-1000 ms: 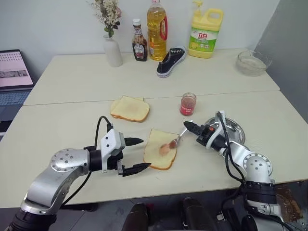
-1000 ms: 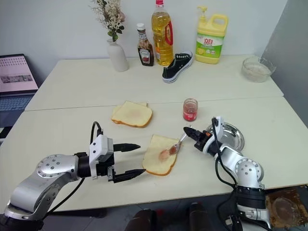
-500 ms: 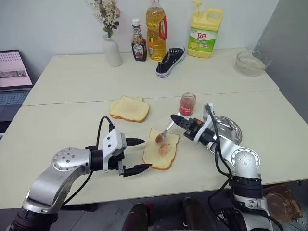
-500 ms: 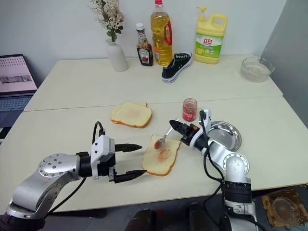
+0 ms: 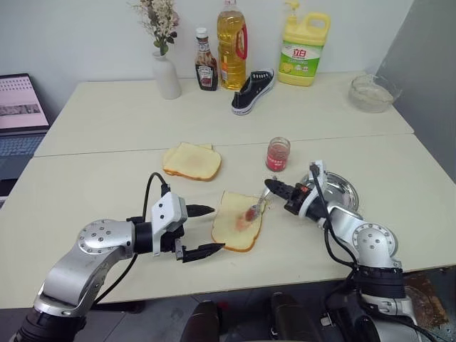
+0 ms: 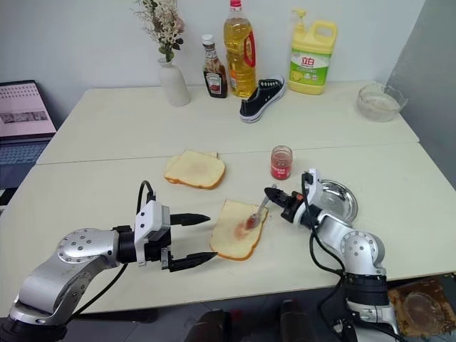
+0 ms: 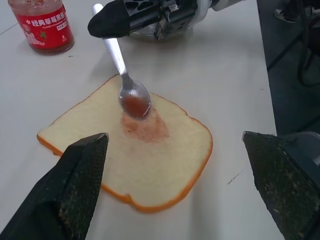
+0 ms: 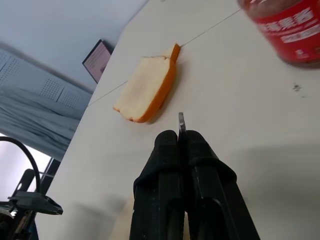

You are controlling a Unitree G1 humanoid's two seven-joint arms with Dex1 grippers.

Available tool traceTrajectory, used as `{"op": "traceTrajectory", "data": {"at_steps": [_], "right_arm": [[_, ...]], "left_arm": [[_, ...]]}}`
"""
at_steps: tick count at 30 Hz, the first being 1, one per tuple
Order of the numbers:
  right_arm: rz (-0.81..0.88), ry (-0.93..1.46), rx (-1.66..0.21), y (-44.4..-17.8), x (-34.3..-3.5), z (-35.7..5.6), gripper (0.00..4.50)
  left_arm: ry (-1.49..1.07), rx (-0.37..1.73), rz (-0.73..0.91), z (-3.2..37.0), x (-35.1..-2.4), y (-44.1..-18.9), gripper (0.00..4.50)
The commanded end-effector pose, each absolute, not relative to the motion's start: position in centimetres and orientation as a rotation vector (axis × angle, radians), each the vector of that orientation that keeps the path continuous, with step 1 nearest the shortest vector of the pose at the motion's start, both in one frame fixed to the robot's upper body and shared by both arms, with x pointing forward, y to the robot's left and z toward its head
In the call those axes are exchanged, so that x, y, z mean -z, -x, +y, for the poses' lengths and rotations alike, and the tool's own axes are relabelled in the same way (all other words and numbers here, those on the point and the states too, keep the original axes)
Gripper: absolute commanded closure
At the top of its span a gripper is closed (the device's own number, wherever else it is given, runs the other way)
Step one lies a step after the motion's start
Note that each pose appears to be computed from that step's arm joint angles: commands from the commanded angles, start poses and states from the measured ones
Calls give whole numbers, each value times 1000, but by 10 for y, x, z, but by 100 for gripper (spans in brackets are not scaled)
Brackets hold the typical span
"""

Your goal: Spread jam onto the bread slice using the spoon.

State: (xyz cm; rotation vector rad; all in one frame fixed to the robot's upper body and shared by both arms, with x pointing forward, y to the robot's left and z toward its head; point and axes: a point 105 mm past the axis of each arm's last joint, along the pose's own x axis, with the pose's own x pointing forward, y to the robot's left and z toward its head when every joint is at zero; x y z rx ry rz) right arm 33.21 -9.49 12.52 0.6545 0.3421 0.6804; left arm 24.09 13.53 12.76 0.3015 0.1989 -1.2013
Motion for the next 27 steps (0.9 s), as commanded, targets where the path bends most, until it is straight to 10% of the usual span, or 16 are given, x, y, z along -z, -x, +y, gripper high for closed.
{"op": "traceTrajectory", "data": {"at_steps": [1,14,27], "right_arm": [[256,-654,-684,-336,-152,-102,447],[-27,-847,-643,-351,-261,-114,447],[-152,-793,-351,-348,-277,-195,447]], "left_arm": [[-316,1212,159,132,-133,-242,0],[-336,1188,-5,106,-180,-285,0],[-380,1265,-140,53,-198,-308,0]]}}
